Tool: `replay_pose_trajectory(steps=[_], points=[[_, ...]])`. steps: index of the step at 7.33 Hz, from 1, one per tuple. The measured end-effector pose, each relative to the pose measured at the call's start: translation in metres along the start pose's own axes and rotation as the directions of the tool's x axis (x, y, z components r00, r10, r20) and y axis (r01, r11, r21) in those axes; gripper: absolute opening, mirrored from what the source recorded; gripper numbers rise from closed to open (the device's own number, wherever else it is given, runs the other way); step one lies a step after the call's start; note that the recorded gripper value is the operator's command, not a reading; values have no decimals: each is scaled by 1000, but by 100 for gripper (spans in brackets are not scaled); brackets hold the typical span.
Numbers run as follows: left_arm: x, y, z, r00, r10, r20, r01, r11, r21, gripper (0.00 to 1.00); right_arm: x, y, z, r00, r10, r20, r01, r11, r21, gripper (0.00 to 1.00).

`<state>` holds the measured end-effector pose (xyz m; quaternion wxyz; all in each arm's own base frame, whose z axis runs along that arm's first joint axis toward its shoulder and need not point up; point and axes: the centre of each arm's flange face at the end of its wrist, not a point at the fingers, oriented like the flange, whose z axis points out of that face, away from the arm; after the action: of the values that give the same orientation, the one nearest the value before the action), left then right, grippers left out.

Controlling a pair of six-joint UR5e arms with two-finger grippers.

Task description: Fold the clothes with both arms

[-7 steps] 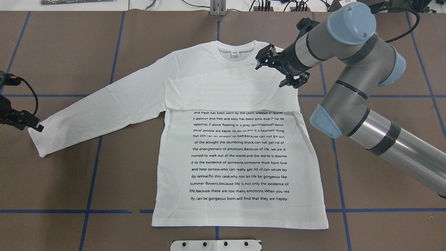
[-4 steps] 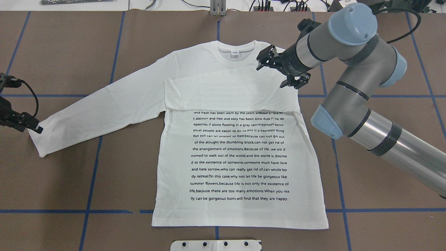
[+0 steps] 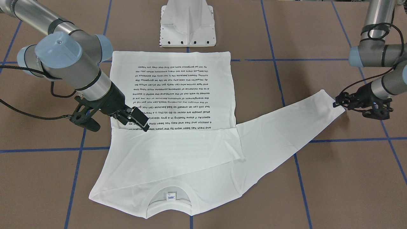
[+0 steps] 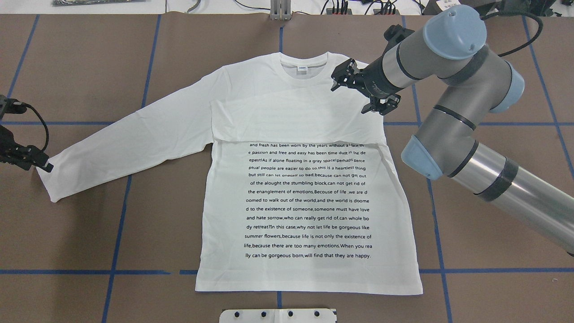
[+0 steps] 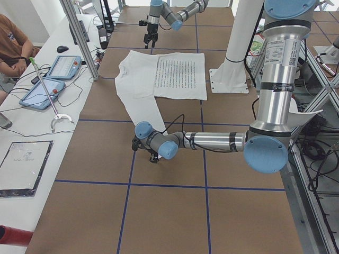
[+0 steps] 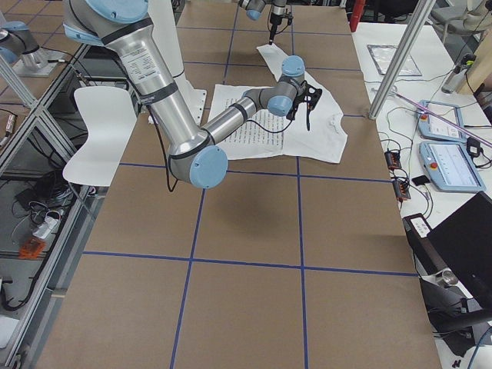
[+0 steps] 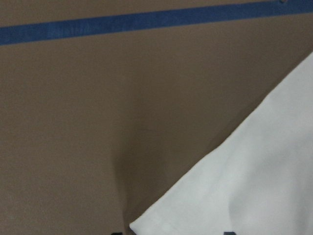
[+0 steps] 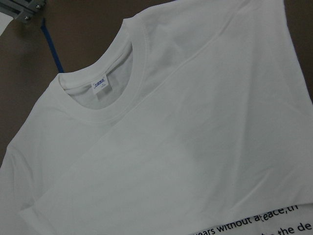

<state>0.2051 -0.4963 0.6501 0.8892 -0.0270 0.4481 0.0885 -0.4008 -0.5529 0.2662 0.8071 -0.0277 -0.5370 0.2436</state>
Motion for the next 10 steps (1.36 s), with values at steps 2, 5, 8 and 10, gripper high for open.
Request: replay_pose_trajectory(steps=[2, 5, 8, 10], points=[[-1, -1, 1, 1000, -3, 1, 3, 1000, -3, 71, 0, 0, 0, 1000, 0, 0, 0, 1000, 0, 100], [-1, -2, 3, 1000, -3, 2, 3, 1000, -4, 66, 3, 0, -1, 1000, 1, -1, -1, 1000, 0, 100], [-4, -2, 5, 1000, -8, 4, 8, 1000, -8, 36, 8, 0, -1, 1000, 2, -3, -2, 1000, 0, 100], [-3, -2, 4, 1000, -16, 3, 16, 1000, -7, 0, 10, 0, -1, 1000, 2, -4, -2, 1000, 1, 100]])
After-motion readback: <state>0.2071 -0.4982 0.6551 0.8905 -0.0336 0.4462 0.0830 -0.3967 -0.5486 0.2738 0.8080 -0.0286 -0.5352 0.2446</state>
